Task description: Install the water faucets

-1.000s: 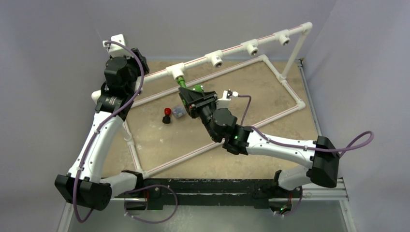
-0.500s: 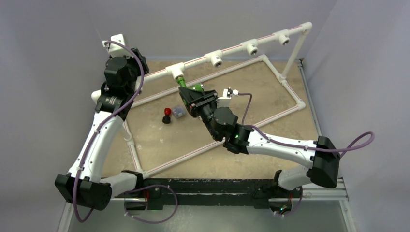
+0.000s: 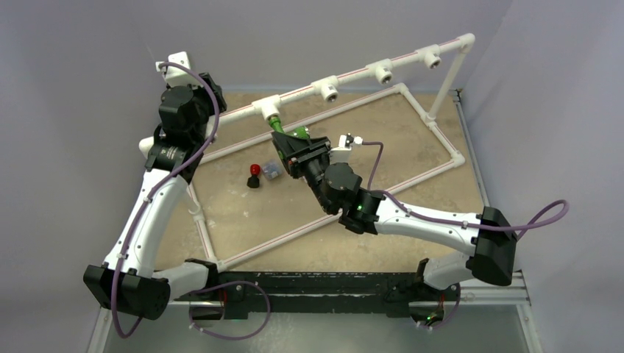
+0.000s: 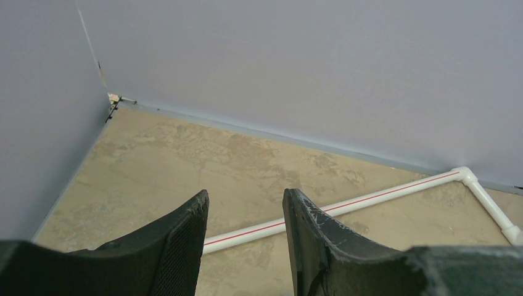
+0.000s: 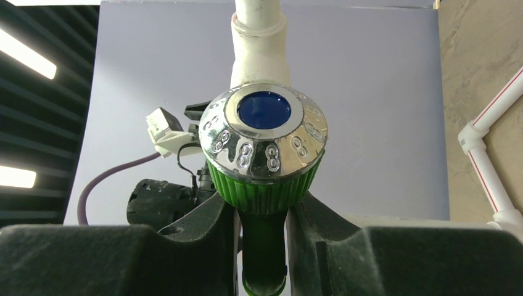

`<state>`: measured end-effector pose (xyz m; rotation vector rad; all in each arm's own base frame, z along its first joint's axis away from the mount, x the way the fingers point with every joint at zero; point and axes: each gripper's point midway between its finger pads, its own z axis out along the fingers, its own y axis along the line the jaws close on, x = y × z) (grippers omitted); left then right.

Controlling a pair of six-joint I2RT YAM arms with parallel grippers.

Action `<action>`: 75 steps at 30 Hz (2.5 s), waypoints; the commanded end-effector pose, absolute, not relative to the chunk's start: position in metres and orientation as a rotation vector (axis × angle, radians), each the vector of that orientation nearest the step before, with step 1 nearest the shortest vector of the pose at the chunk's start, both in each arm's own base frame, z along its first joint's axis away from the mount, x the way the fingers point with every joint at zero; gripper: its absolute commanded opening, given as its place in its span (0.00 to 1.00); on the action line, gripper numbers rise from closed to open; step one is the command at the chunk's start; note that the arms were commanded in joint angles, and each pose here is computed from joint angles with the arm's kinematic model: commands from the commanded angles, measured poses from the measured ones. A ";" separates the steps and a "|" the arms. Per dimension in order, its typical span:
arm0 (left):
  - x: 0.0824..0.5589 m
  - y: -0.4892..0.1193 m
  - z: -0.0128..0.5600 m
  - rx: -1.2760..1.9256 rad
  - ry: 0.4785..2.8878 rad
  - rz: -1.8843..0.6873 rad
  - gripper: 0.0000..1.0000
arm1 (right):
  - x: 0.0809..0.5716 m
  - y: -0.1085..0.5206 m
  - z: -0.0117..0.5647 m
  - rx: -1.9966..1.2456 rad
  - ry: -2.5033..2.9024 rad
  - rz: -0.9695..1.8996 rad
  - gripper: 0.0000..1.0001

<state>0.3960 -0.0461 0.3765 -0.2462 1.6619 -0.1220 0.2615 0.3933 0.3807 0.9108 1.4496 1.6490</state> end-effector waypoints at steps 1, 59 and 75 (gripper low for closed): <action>0.373 -0.066 0.303 -0.159 1.933 -0.146 0.47 | 0.278 0.384 0.402 0.949 1.366 1.665 0.22; 0.374 -0.064 0.304 -0.161 1.933 -0.127 0.47 | 0.230 0.350 0.383 0.627 1.434 1.651 0.92; 0.374 -0.064 0.303 -0.157 1.938 -0.123 0.48 | 0.194 0.283 0.403 -0.077 1.269 1.138 0.91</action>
